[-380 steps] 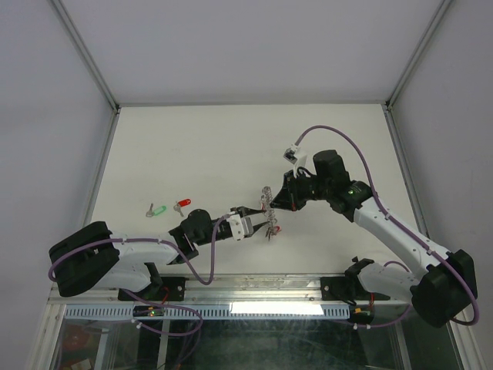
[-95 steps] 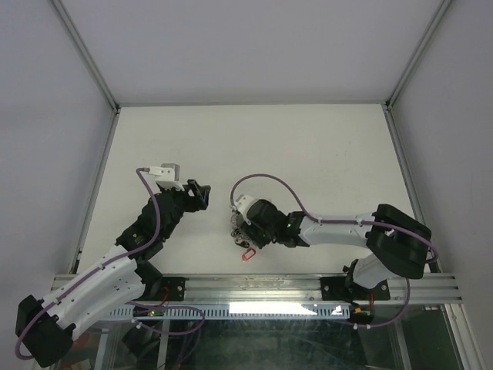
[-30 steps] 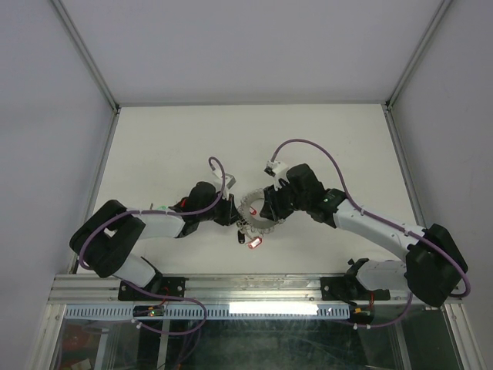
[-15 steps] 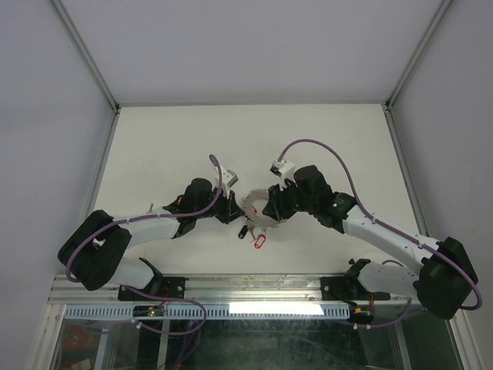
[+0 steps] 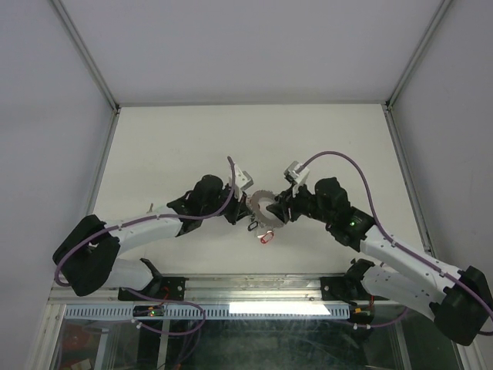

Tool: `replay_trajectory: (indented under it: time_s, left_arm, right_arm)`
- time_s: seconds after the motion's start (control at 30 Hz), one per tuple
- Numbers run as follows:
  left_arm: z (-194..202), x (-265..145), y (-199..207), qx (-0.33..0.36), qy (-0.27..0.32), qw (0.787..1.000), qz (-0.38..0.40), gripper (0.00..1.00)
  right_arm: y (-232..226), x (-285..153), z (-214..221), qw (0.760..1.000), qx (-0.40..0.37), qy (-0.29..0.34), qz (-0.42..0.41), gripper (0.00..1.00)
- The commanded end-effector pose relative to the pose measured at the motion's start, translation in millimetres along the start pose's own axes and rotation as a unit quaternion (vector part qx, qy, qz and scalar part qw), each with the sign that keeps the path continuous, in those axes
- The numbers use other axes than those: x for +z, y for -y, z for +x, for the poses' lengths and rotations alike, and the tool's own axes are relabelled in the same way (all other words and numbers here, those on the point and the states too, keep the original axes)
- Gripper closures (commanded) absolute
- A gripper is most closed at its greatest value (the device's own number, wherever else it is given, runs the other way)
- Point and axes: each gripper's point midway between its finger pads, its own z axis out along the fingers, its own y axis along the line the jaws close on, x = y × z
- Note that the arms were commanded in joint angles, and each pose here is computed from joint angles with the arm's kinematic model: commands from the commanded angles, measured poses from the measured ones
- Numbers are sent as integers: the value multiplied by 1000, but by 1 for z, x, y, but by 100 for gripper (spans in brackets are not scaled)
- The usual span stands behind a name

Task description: Put the keys on the keyring

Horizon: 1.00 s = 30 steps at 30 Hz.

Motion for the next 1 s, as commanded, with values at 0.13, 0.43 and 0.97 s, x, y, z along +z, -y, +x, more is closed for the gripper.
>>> replay_trajectory:
  time_s: [0.13,0.43,0.97]
  left_arm:
    - [-67,-19,19,190,92,977,20,100]
    - [-78,-21,38,320,96,939,81,100]
    - [-56,-31,46,268,128,950,96,100]
  right_arm:
    - [-16,-21,-55,986,-124,106,-33,51]
    - [-31,-29,-45,981,-161,77,-81,52]
    - [11,-15,-32,998,-49,27,42,63]
